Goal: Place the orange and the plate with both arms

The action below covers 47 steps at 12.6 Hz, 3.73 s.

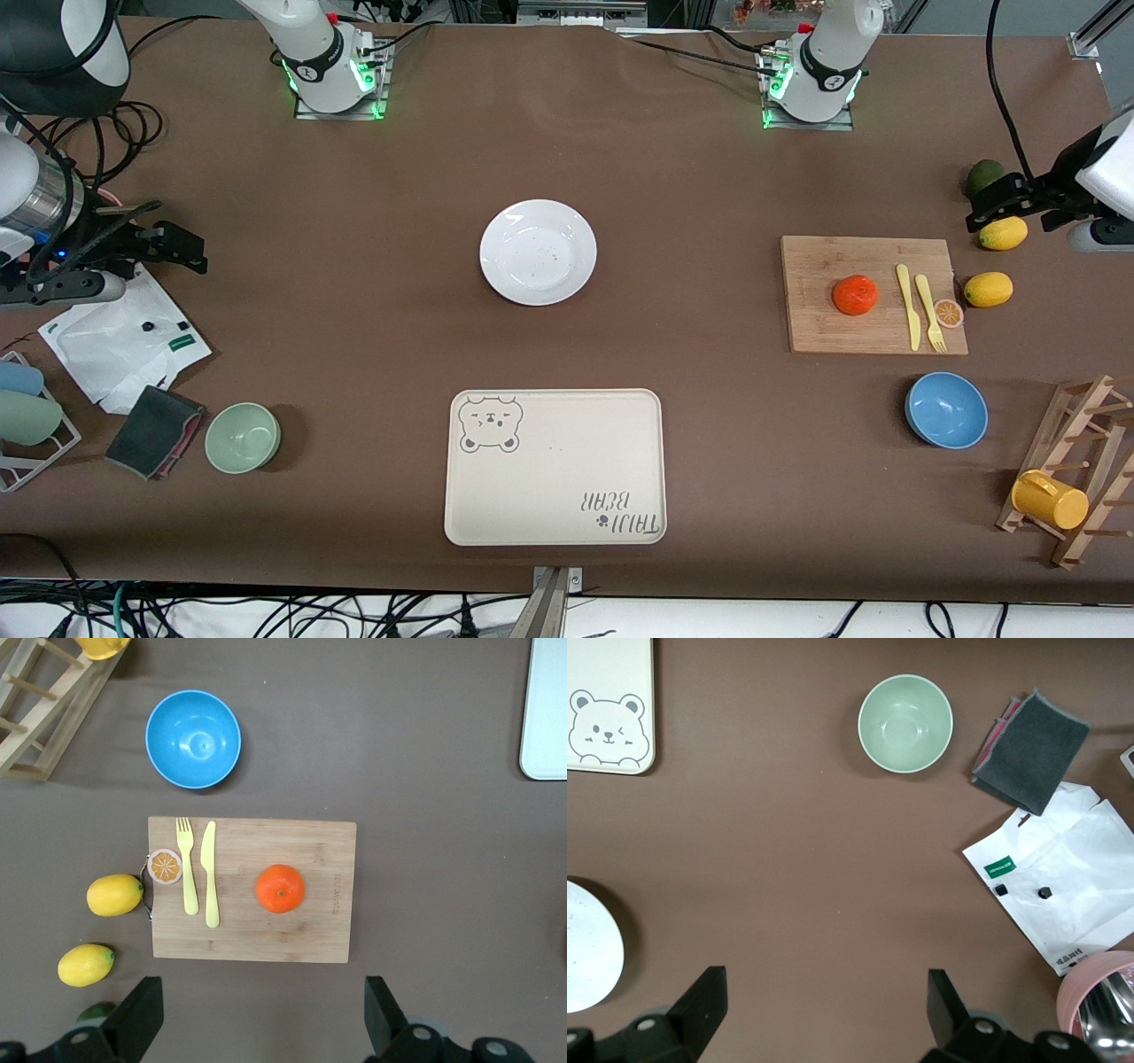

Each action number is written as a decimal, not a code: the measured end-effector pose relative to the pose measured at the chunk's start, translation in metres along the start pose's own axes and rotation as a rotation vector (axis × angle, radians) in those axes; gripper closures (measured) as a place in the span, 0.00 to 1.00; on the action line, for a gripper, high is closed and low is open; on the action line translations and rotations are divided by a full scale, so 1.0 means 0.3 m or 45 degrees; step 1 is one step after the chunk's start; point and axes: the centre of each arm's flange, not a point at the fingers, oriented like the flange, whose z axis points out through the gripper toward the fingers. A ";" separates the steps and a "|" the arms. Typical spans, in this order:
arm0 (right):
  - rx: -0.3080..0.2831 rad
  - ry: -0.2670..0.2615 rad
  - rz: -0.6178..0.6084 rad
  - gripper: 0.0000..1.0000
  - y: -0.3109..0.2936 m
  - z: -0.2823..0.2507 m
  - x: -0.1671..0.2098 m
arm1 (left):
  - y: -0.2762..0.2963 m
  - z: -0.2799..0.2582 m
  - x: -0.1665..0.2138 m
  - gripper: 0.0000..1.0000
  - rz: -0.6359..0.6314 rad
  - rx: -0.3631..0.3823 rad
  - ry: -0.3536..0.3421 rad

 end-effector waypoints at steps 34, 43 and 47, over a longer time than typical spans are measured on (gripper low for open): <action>0.000 -0.001 -0.001 0.00 -0.002 0.000 0.000 | 0.038 1.253 -0.050 0.19 0.300 0.131 -0.060; 0.000 -0.002 -0.017 0.00 -0.003 0.001 0.000 | 0.822 0.722 -0.007 0.19 0.044 0.022 -0.082; 0.002 -0.023 -0.027 0.00 -0.006 0.008 -0.005 | 1.246 0.728 -0.164 0.19 -0.134 -0.080 -0.150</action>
